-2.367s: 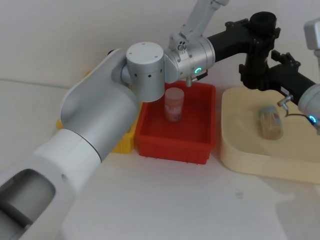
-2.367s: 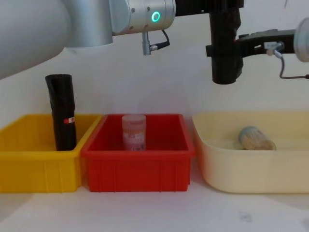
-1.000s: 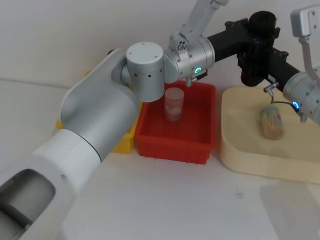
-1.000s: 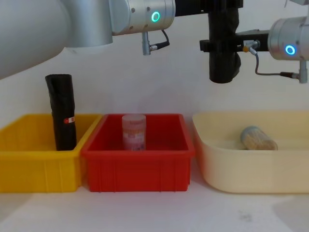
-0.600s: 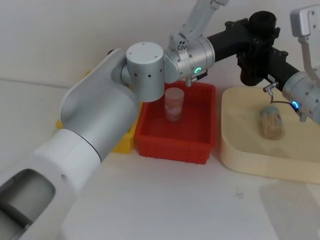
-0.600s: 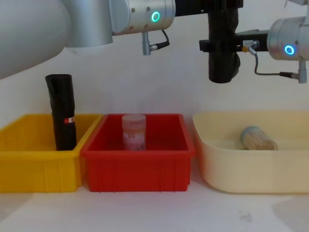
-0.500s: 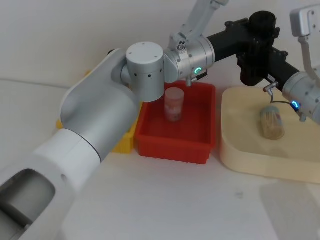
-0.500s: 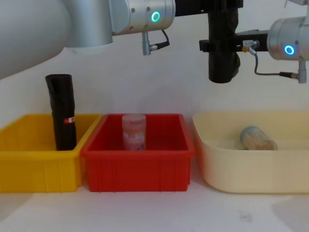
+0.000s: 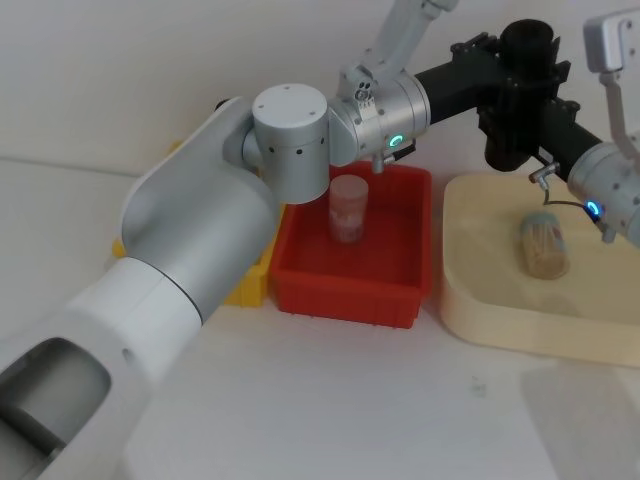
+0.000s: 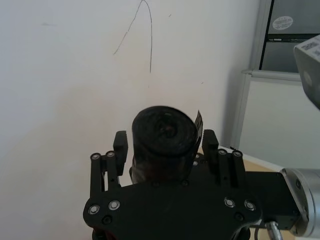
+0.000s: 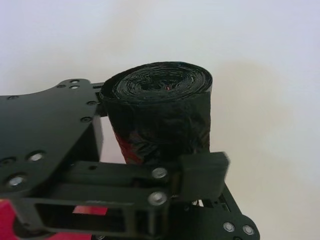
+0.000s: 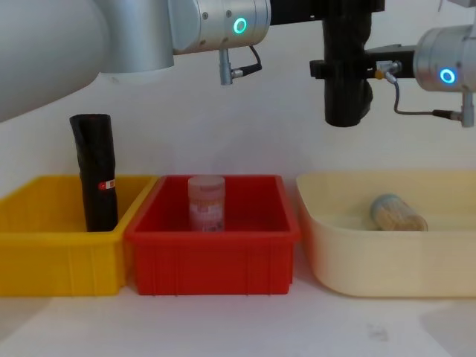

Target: Pick up the garbage bag with the one hand and transfer it to the other hand.

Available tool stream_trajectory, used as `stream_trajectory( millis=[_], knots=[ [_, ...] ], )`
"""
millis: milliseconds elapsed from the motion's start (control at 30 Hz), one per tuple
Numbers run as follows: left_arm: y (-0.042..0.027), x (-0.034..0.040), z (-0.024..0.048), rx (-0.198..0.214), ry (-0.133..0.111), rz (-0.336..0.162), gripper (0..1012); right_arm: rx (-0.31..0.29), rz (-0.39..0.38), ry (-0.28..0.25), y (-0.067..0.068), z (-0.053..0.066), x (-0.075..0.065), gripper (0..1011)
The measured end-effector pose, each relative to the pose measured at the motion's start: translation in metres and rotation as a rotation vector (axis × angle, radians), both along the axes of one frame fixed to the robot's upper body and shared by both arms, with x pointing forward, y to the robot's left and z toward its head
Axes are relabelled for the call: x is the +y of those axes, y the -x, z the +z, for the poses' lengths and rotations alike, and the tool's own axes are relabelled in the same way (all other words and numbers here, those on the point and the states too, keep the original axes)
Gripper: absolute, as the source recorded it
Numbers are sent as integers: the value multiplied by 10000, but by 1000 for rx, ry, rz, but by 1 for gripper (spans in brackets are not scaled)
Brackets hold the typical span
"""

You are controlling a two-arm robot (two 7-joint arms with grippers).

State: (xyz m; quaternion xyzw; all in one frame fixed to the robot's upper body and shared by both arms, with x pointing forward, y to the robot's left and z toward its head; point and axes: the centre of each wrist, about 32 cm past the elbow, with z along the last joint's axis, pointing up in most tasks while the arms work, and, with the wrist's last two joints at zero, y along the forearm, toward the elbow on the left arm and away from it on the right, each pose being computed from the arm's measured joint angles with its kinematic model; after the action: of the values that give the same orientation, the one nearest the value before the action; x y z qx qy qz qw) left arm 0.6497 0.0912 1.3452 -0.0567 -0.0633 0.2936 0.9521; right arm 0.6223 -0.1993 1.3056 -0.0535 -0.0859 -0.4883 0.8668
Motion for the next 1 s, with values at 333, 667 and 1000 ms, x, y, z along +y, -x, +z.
stream_trajectory(
  millis=[333,667,1000],
  knots=[
    [0,1,0,0,0,0,1001,-12,-81,-15,23,22,-124,494],
    [0,1,0,0,0,1,1001,30,-194,-11,9,26,-346,494],
    [-1,1,0,0,0,2,1001,98,-234,3,-82,-12,-461,535]
  ],
)
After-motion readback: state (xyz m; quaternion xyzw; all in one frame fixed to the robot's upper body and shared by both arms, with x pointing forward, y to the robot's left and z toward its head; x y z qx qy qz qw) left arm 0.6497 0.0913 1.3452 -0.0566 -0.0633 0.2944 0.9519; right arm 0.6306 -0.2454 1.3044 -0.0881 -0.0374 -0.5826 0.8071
